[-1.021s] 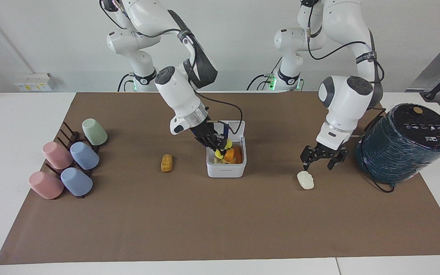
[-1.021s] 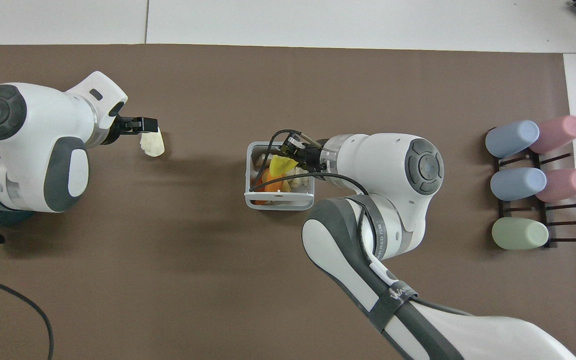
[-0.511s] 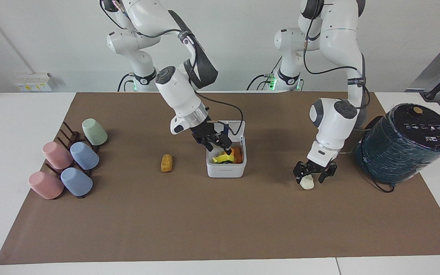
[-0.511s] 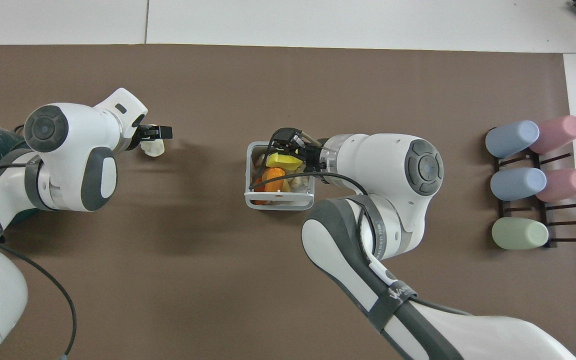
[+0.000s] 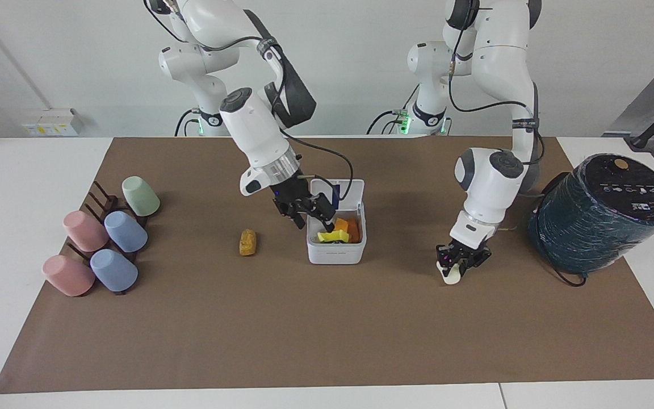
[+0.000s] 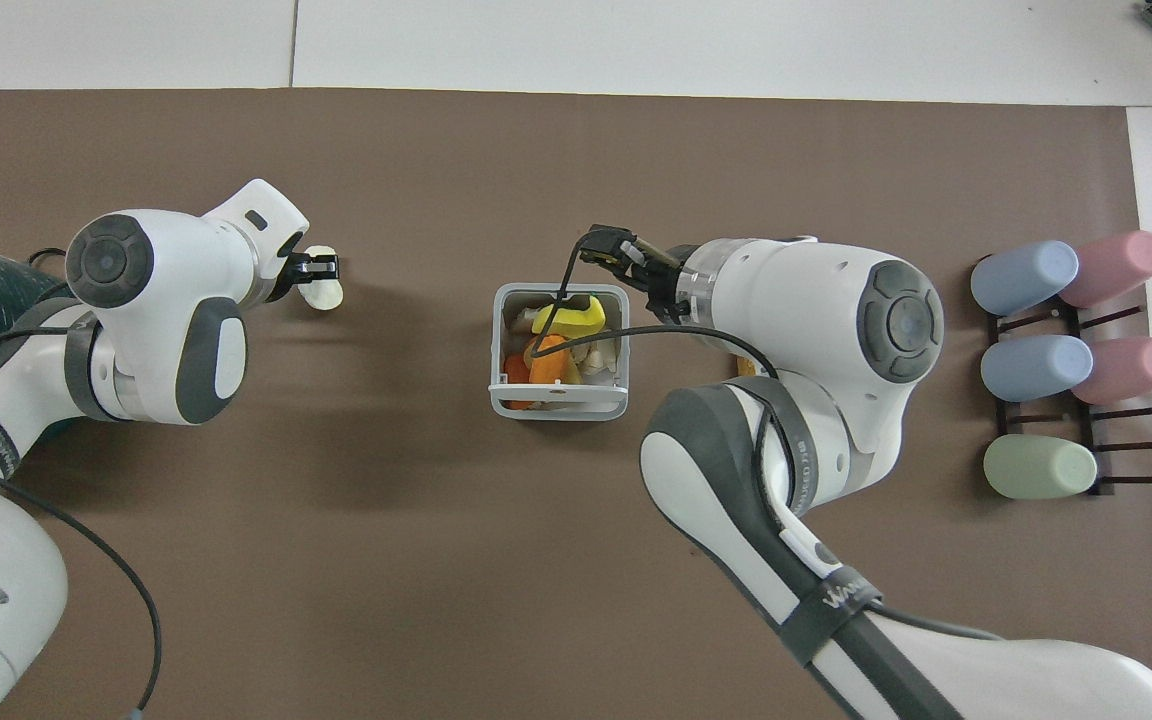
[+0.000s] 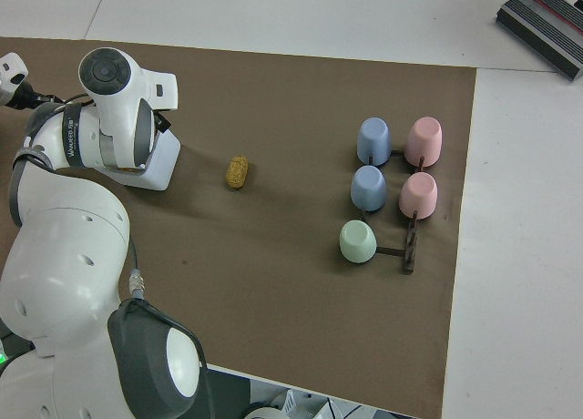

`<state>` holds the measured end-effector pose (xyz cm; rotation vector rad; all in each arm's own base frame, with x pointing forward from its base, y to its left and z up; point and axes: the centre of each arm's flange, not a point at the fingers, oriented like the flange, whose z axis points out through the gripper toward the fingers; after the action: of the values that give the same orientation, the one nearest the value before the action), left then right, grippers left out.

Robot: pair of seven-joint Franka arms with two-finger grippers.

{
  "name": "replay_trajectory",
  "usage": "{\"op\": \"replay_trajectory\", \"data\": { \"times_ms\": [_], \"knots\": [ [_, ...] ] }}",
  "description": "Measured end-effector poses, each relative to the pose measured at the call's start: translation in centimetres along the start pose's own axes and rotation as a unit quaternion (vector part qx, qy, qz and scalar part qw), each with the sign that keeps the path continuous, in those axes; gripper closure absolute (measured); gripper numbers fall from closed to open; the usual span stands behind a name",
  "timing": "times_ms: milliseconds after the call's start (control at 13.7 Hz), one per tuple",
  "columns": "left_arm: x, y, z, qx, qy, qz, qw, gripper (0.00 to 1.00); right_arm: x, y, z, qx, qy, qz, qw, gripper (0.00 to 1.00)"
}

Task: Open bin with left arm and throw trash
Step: 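Grasp the cream piece with the left gripper while the right gripper reaches the orange piece, then drop the cream piece into the bin while the right gripper grasps the orange piece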

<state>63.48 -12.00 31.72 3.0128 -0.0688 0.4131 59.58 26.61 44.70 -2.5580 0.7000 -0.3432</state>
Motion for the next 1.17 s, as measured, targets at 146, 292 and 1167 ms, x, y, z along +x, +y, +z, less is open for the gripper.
{"op": "replay_trajectory", "data": {
  "times_ms": [146,292,1167],
  "knots": [
    [0.0,0.1,0.0,0.0,-0.001,0.001,1.0,0.9,3.3,1.9,-2.5,-0.031,0.023,-0.02,0.999,0.0],
    [0.3,0.4,-0.3,0.0,-0.009,0.003,1.0,0.92,6.1,4.4,-5.0,-0.072,0.02,-0.069,0.995,0.0],
    [1.5,17.8,-12.7,0.009,-0.108,-0.068,0.992,0.94,8.4,13.9,-0.2,-0.164,-0.114,-0.331,0.922,0.0]
  ]
}}
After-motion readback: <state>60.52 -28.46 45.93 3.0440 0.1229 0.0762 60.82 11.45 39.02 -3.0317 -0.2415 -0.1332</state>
